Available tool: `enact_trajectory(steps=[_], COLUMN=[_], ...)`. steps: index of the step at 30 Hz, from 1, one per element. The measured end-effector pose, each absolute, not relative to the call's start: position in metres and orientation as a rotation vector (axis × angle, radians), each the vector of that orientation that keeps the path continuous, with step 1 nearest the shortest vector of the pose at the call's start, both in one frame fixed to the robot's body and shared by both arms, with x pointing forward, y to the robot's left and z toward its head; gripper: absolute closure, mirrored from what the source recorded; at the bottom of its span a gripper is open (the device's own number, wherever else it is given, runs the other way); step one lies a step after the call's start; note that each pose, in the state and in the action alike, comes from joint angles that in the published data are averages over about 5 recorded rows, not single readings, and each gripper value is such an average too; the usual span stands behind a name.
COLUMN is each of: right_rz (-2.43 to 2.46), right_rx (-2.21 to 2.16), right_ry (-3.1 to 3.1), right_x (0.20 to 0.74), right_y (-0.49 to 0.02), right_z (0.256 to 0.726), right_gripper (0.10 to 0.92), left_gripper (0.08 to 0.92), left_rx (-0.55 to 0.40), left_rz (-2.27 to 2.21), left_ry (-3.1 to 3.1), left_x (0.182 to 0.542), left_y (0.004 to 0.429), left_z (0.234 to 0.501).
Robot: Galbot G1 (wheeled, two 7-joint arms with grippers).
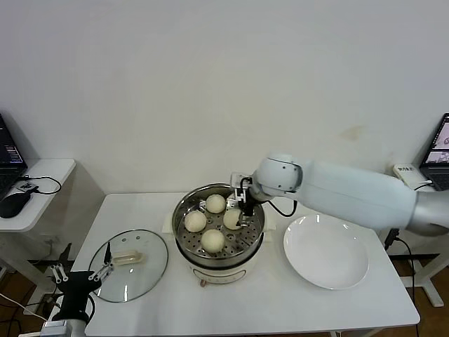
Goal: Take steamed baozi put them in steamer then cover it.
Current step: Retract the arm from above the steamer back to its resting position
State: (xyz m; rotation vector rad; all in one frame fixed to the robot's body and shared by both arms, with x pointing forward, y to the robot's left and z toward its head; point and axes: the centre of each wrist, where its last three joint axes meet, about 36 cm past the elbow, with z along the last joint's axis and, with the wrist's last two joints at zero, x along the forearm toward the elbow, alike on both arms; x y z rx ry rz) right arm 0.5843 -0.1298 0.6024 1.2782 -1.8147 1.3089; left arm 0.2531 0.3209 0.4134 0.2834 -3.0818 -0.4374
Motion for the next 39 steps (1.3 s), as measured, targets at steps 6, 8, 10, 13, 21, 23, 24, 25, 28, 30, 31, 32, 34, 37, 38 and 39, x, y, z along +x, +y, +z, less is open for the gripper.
enact_trajectory(steps=[6,8,10,13,21,23,24,25,28,30,31,32,34,37,38,39], right_rz=[1.192,1.128,1.057,0.95,0.603,0.521,0.485,0.452,0.374,0.346,0.34,0.338,0.345,0.358,0.361,0.363], right_rx=[1.219,1.201,1.184,1.151,0.966,0.856,0.795,0.73,0.526,0.391,0.325,0.262,0.155,0.038,0.007,-0.021], right_ry=[-2.158,-2.29,-2.418,-2.6,-3.038,-3.125,-3.16,-3.191,-3.25,-3.271,-3.278,-3.285,-3.295,-3.301,-3.302,-3.301], right_x=[0.554,0.542,0.53,0.513,0.467,0.453,0.446,0.439,0.415,0.399,0.391,0.383,0.369,0.352,0.348,0.343], right_y=[-0.18,-0.195,-0.208,-0.224,-0.264,-0.281,-0.289,-0.299,-0.327,-0.347,-0.356,-0.366,-0.381,-0.397,-0.401,-0.405], right_z=[0.588,0.581,0.573,0.56,0.519,0.509,0.505,0.5,0.485,0.477,0.473,0.471,0.467,0.463,0.462,0.461], right_gripper=[0.2,0.199,0.199,0.2,0.2,0.2,0.2,0.199,0.2,0.2,0.2,0.2,0.199,0.2,0.2,0.2], left_gripper=[0.177,0.177,0.177,0.177,0.177,0.177,0.177,0.177,0.177,0.177,0.177,0.177,0.177,0.177,0.177,0.177], left_rx=[0.297,0.289,0.273,0.244,0.134,0.087,0.061,0.035,-0.046,-0.098,-0.122,-0.145,-0.186,-0.239,-0.254,-0.268], left_rz=[-0.666,-0.768,-0.876,-1.041,-1.533,-1.659,-1.72,-1.778,-1.933,-2.017,-2.054,-2.086,-2.136,-2.188,-2.202,-2.214], left_ry=[-3.022,-2.991,-2.954,-2.896,-2.708,-2.647,-2.614,-2.58,-2.475,-2.408,-2.375,-2.345,-2.294,-2.23,-2.212,-2.194], left_x=[0.263,0.265,0.265,0.264,0.262,0.262,0.263,0.263,0.265,0.267,0.268,0.269,0.272,0.276,0.278,0.28], left_y=[0.338,0.344,0.349,0.354,0.368,0.371,0.372,0.372,0.372,0.372,0.372,0.372,0.372,0.372,0.372,0.372], left_z=[0.397,0.39,0.381,0.369,0.346,0.341,0.339,0.337,0.331,0.327,0.325,0.322,0.318,0.311,0.309,0.307])
